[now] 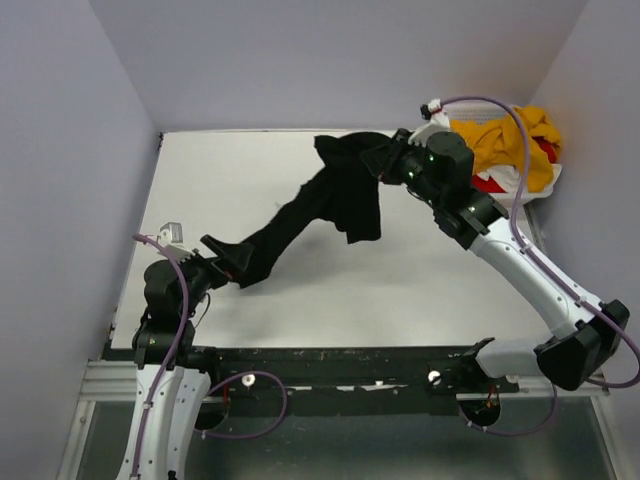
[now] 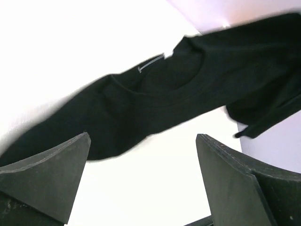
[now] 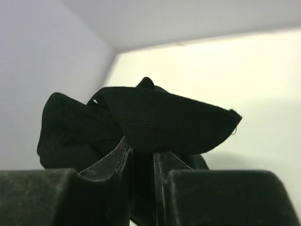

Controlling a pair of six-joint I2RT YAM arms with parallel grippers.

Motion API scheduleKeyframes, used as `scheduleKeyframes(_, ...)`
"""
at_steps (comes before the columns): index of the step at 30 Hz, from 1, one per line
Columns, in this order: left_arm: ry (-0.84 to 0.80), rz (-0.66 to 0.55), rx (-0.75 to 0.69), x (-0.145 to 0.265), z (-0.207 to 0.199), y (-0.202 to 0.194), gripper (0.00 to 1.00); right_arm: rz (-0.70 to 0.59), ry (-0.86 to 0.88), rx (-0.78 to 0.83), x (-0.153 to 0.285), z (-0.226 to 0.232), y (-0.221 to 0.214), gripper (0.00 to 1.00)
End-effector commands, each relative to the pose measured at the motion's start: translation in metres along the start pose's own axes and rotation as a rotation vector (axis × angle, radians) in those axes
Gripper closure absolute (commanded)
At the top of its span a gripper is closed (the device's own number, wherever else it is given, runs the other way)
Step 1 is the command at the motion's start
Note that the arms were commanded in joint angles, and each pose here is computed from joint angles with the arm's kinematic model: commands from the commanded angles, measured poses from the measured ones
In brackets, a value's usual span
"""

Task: Fold and stack the t-shirts
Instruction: Move the tshirt to the center of the board

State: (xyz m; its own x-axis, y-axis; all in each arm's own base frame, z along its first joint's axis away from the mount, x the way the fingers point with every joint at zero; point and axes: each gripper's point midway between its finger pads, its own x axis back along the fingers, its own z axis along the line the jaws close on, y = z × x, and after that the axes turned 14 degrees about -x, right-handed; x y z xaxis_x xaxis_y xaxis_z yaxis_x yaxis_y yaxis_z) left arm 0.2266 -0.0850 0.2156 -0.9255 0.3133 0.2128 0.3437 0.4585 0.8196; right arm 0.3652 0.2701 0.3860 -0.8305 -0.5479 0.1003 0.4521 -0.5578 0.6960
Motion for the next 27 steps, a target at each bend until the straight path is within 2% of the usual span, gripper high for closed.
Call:
scheduleKeyframes(1,0.058,0.040,0.045,0.005,0.009,-0.009,0.01,-0.160,-0.441,-0.013,0.027,-0.130,-0.023,0.73)
scheduleKeyframes(2,0.057,0.059,0.047,0.003,0.010,-0.014,0.01,-0.152,-0.499,-0.005,0.033,-0.152,-0.036,0.57)
scheduleKeyframes(4,0.080,0.113,0.056,-0.001,0.017,-0.026,0.01,-0.158,-0.619,0.031,0.050,-0.187,-0.049,0.11)
scheduleKeyframes(5,0.093,0.145,0.060,-0.003,0.021,-0.033,0.01,-0.179,-0.692,0.047,0.062,-0.200,-0.048,0.00)
scheduleKeyframes(8,0.112,0.254,0.081,-0.013,0.031,-0.055,0.01,-0.263,-0.847,0.078,0.096,-0.220,-0.034,0.00)
scheduleKeyframes(11,0.088,0.337,0.094,-0.029,0.029,-0.074,0.01,-0.283,-0.840,0.113,0.113,-0.219,-0.028,0.00)
scheduleKeyframes(19,0.126,0.525,-0.006,-0.081,0.020,-0.103,0.01,-0.047,-0.485,0.251,0.089,-0.188,-0.070,0.00)
scheduleKeyframes(23,0.239,0.593,-0.006,-0.100,0.042,-0.115,0.01,0.004,-0.451,0.272,0.081,-0.188,-0.082,0.00)
scheduleKeyframes(27,0.239,0.622,0.009,-0.120,0.043,-0.121,0.09,0.063,-0.409,0.296,0.071,-0.188,-0.096,0.00)
